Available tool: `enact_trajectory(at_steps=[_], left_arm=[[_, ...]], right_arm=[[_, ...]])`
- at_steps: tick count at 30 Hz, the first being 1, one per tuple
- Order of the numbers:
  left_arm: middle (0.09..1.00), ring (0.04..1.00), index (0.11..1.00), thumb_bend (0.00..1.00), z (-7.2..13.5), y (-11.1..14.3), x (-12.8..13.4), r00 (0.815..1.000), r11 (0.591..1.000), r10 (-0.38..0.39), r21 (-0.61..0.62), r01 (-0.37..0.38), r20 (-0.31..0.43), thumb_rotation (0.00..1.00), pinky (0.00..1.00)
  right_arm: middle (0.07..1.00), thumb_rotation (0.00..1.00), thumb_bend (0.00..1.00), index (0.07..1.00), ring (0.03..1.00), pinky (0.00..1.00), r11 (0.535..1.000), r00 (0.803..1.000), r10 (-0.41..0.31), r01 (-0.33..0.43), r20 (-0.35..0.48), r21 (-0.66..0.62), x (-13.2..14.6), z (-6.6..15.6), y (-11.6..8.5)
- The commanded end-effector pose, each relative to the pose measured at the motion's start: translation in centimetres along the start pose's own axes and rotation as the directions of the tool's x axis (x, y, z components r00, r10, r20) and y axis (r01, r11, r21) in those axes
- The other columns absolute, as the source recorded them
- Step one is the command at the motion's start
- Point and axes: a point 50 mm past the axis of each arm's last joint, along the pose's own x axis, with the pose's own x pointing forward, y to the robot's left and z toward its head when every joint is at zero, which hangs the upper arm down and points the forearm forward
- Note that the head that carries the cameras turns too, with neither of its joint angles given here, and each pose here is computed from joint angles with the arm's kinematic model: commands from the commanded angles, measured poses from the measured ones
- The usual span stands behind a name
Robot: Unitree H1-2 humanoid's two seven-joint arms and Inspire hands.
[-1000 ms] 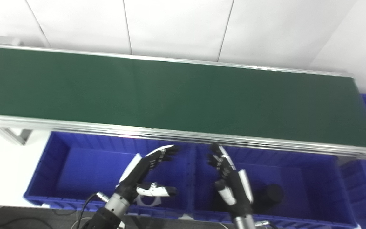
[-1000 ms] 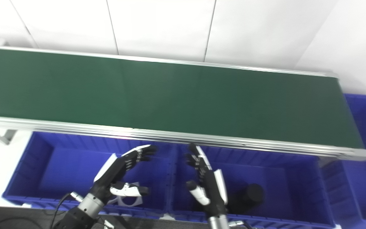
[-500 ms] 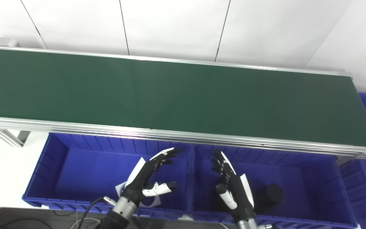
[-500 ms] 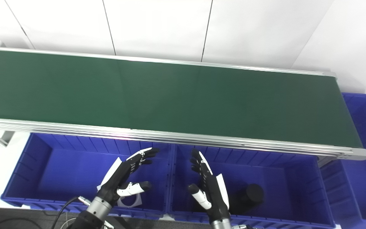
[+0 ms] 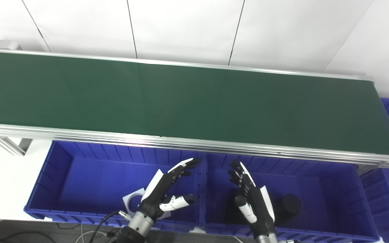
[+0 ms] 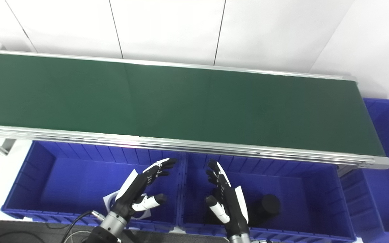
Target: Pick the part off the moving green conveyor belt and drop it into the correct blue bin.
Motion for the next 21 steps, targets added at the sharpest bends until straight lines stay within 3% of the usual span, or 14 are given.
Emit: enact_trajectory(at_steps=[1,11,21], left_arm=[[0.892,0.867,0.845,0.86,0.6,0.9,0.7,0.998,0.999,0.024,0.027,-0.026,0.064,0.86,0.79],[0.905,0.897,0.867,0.81,-0.6,2.9,0.2,0.999,0.999,0.024,0.029,-0.025,0.023,0.87,0.85],[0.894,0.885,0.853,0.84,-0.8,2.9,-0.1,1.0,1.0,0.019,0.024,-0.02,0.012,0.85,0.84]], right_arm=[[0.925,0.94,0.94,0.95,0.886,0.86,1.0,0.997,0.001,-0.002,0.073,0.01,0.7,0.9,0.3],[0.921,0.89,0.97,0.931,0.881,0.84,1.0,0.998,0.006,-0.007,0.055,0.027,1.7,0.4,2.3],[0.932,0.93,0.98,0.948,0.892,0.85,1.0,0.998,0.005,-0.006,0.068,0.02,1.7,0.7,2.4]])
